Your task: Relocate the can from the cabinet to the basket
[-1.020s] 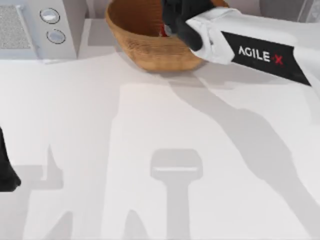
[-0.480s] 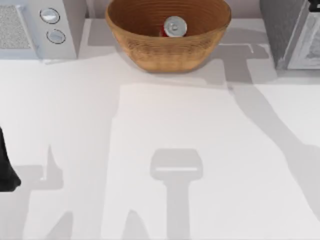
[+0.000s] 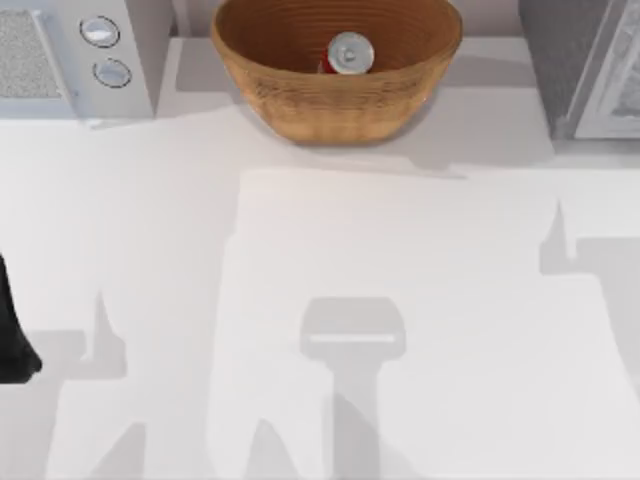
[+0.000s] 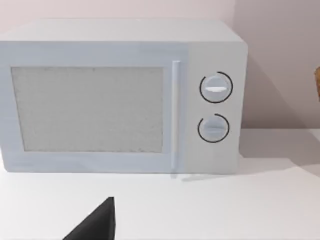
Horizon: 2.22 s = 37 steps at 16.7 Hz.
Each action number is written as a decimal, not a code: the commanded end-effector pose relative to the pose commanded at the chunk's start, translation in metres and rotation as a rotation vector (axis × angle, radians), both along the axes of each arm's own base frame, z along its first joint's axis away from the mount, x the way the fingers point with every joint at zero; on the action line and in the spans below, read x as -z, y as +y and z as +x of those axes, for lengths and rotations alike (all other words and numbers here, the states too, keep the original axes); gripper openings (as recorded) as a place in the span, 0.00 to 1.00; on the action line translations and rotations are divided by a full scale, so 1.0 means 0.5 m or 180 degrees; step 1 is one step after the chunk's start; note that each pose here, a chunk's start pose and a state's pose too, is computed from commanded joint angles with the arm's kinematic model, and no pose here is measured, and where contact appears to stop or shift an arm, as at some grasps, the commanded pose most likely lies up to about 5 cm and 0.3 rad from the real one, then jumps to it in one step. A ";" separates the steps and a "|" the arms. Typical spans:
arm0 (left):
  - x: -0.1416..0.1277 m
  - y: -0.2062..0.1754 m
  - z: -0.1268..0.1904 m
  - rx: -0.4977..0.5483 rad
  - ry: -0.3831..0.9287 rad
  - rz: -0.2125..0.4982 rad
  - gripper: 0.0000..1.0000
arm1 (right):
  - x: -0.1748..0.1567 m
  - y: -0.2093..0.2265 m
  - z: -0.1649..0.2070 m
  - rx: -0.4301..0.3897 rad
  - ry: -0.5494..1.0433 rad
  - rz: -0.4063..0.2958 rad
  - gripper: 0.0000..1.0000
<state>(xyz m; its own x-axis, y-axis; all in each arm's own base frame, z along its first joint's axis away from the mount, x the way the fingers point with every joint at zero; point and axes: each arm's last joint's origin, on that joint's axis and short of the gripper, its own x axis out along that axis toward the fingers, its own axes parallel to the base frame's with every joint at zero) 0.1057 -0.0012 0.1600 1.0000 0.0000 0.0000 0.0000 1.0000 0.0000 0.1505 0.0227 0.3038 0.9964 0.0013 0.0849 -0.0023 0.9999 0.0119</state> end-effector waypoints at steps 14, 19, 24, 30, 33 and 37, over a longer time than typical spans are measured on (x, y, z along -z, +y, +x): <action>0.000 0.000 0.000 0.0000 0.0000 0.0000 1.00 | 0.288 -0.048 -0.090 0.0006 0.0271 -0.0038 1.00; 0.000 0.000 0.000 0.0000 0.0000 0.0000 1.00 | 0.263 -0.057 -0.085 0.0021 0.0174 -0.0039 1.00; 0.000 0.000 0.000 0.0000 0.0000 0.0000 1.00 | 0.207 -0.102 -0.047 0.0026 0.0041 -0.0092 1.00; 0.000 0.000 0.000 0.0000 0.0000 0.0000 1.00 | 0.204 -0.237 0.022 -0.0006 0.0195 -0.0085 1.00; 0.000 0.000 0.000 0.0000 0.0000 0.0000 1.00 | 0.232 -0.322 0.032 -0.0011 0.0268 -0.0037 1.00; 0.000 0.000 0.000 0.0000 0.0000 0.0000 1.00 | 0.272 -0.412 0.020 -0.0007 0.0291 -0.0012 1.00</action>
